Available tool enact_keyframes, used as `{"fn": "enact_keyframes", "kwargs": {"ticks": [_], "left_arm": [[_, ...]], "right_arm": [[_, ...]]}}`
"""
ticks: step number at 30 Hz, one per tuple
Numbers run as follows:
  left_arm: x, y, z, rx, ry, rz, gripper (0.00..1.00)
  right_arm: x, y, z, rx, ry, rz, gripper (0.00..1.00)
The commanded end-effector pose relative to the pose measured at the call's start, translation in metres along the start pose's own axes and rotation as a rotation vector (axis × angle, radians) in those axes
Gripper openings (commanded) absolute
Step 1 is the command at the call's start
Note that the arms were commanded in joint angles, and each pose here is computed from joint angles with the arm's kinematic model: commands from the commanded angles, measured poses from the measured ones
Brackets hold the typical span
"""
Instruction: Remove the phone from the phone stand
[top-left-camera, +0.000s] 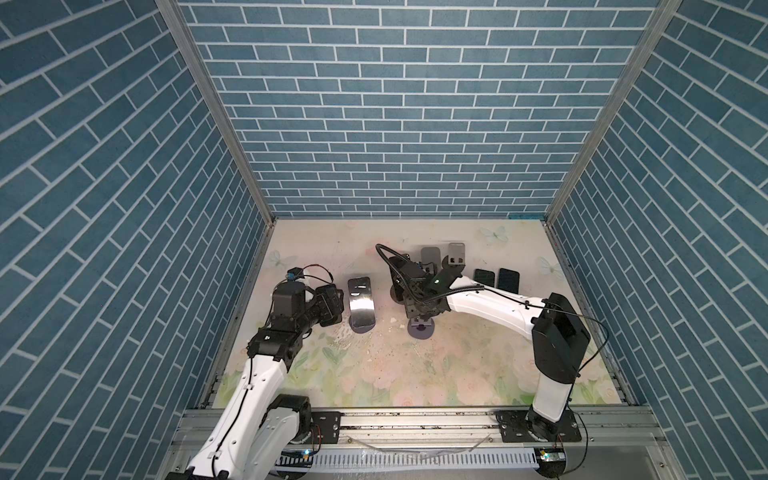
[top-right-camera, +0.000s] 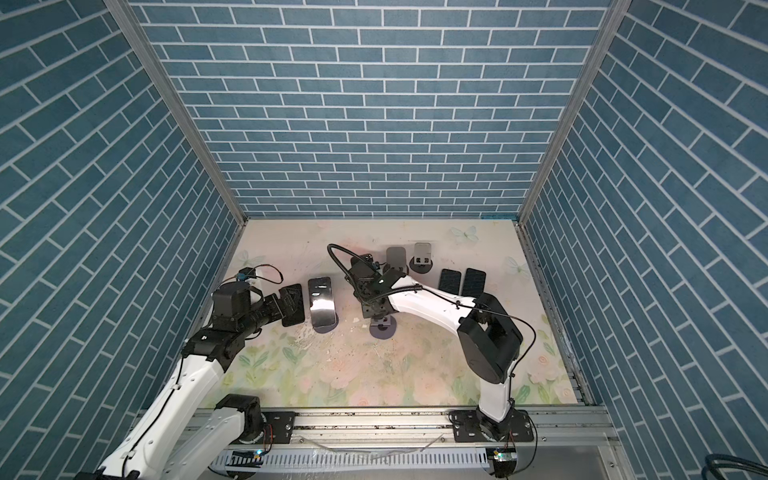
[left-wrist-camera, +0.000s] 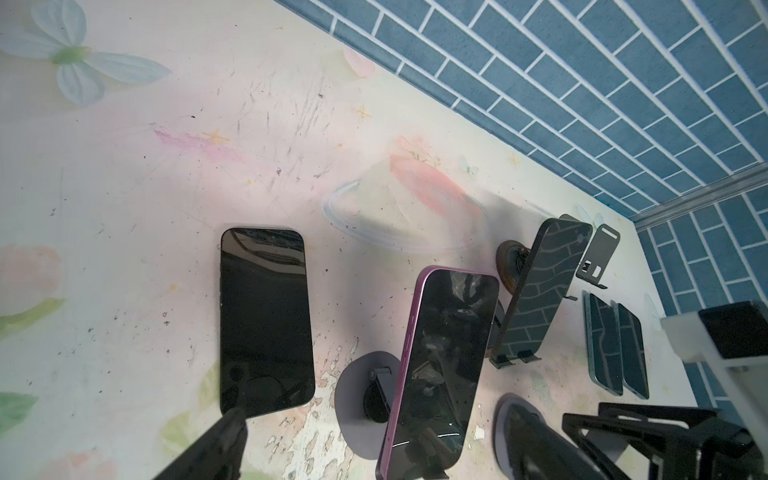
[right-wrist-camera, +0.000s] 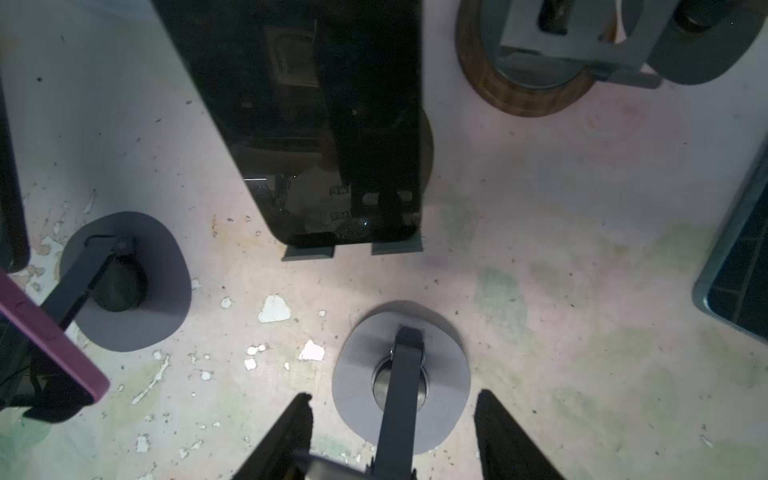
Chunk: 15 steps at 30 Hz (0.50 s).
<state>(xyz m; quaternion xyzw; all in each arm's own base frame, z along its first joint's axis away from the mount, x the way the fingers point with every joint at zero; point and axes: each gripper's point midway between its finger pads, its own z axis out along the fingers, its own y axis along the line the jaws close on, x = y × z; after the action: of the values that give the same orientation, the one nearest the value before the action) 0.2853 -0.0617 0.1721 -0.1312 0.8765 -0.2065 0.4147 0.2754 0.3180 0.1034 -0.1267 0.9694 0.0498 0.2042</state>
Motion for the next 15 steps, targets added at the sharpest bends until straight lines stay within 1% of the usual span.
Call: {"fn": "enact_keyframes", "kwargs": {"ticks": [1, 9, 15], "left_arm": [[-0.004, -0.005, -0.001, 0.025, -0.011, 0.004, 1.00], [-0.008, -0.016, -0.005, 0.068, -0.010, 0.014, 1.00], [-0.010, -0.026, -0.009, 0.075, -0.011, 0.052, 1.00]], "right_arm": [[0.001, -0.012, -0.007, -0.024, -0.012, 0.011, 0.51], [-0.003, -0.045, -0.007, -0.012, -0.033, 0.049, 0.51], [-0.013, -0.075, -0.007, -0.001, -0.047, 0.092, 0.51]]}}
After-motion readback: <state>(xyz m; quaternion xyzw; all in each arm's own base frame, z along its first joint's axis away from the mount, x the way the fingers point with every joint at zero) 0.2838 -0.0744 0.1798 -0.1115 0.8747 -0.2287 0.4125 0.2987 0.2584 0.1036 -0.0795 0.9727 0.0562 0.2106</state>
